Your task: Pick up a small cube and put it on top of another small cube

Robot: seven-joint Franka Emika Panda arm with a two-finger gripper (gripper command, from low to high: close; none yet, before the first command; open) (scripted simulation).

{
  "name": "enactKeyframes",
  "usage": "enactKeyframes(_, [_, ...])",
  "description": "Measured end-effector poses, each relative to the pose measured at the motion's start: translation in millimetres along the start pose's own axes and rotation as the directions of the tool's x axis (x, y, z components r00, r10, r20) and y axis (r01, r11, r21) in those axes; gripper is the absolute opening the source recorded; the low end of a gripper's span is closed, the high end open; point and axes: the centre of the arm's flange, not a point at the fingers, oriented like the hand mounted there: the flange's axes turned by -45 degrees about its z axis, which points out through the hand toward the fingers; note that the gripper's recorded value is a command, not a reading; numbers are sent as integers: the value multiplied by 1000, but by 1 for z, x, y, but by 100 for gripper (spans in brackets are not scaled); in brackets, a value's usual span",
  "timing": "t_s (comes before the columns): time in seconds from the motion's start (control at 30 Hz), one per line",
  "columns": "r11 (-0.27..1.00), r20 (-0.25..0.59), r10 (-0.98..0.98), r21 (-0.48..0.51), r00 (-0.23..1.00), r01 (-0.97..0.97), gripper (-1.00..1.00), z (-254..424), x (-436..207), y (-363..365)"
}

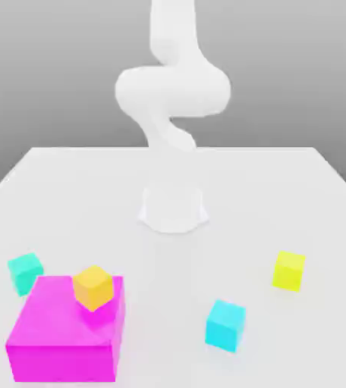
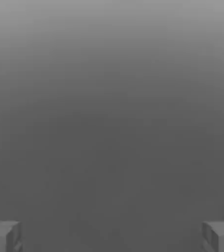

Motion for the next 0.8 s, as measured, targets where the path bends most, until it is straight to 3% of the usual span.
enactKeyframes(0.2, [950, 182, -291, 167, 939, 263, 0, 138, -67, -90])
enactKeyframes(0.37, [830, 276, -542, 325, 794, 454, 0, 217, -165, -164])
enactKeyframes(0.63, [500, 303, -866, 571, 399, 651, 0, 272, -370, -230])
enactKeyframes(0.8, [470, 300, -882, 590, 363, 657, 0, 301, -409, -232])
